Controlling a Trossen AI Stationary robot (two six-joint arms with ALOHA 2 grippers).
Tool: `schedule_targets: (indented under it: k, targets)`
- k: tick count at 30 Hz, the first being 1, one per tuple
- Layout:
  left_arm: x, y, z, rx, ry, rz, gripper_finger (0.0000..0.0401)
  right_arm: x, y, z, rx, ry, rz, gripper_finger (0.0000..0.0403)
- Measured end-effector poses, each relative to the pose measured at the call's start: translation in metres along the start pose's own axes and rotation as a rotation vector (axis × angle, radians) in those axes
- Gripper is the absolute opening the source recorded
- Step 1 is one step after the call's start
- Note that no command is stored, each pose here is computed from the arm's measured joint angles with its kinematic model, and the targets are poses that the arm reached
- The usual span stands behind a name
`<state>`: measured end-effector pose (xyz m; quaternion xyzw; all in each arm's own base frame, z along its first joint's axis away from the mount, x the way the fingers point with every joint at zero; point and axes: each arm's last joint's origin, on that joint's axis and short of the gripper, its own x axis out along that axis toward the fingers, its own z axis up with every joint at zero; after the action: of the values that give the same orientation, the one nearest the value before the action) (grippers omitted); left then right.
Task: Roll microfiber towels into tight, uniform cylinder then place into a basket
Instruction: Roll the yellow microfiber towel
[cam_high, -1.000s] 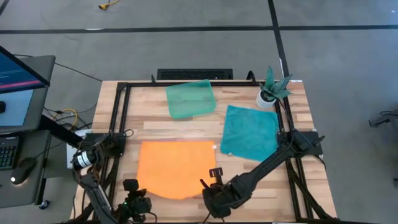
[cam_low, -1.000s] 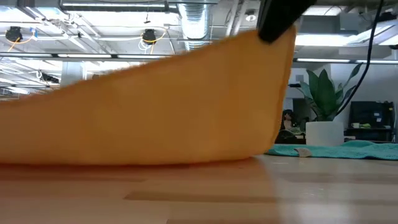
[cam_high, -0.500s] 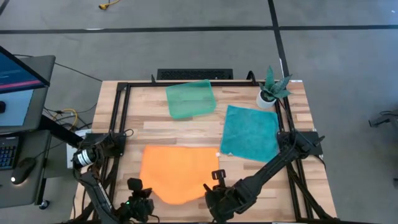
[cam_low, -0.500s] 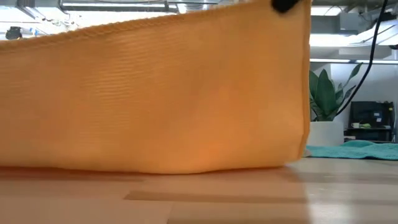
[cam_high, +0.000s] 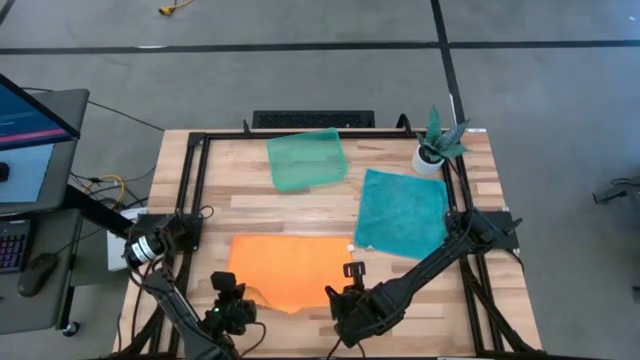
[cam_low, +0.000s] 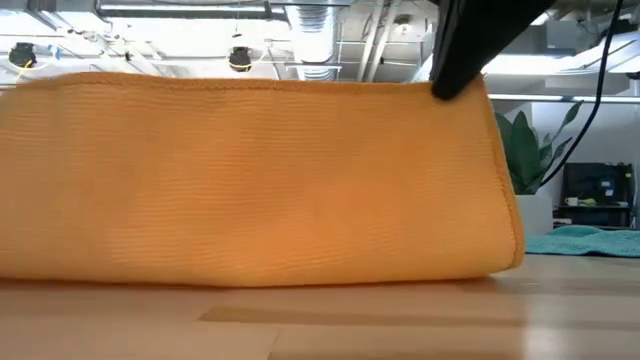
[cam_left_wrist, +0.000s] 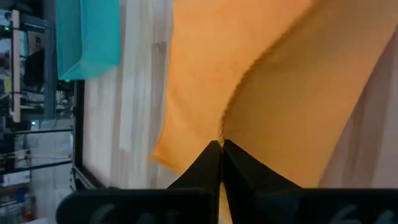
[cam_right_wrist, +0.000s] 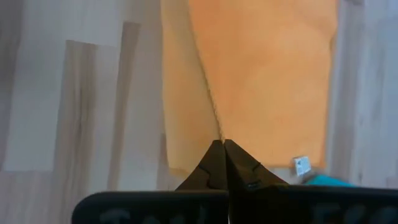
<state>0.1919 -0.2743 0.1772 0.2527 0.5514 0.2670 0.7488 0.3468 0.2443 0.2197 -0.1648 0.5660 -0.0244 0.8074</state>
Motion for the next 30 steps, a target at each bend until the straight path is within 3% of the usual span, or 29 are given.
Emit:
schedule_targets:
  k: [8, 14, 21, 30]
  targets:
    - [0.003, 0.032, -0.012, -0.073, -0.039, 0.007, 0.0, 0.005, -0.015, 0.003, -0.002, -0.013, -0.128, 0.0002]
    - [0.018, 0.054, -0.027, -0.203, -0.031, 0.047, 0.0, 0.027, -0.035, 0.002, 0.042, 0.01, -0.198, 0.0002]
    - [0.047, 0.054, -0.033, -0.282, 0.023, 0.088, 0.0, 0.055, -0.047, -0.017, 0.087, 0.129, -0.226, 0.0002]
    - [0.067, 0.061, -0.018, -0.312, 0.054, 0.111, 0.0, 0.074, -0.064, -0.016, 0.164, 0.114, -0.23, 0.0002]
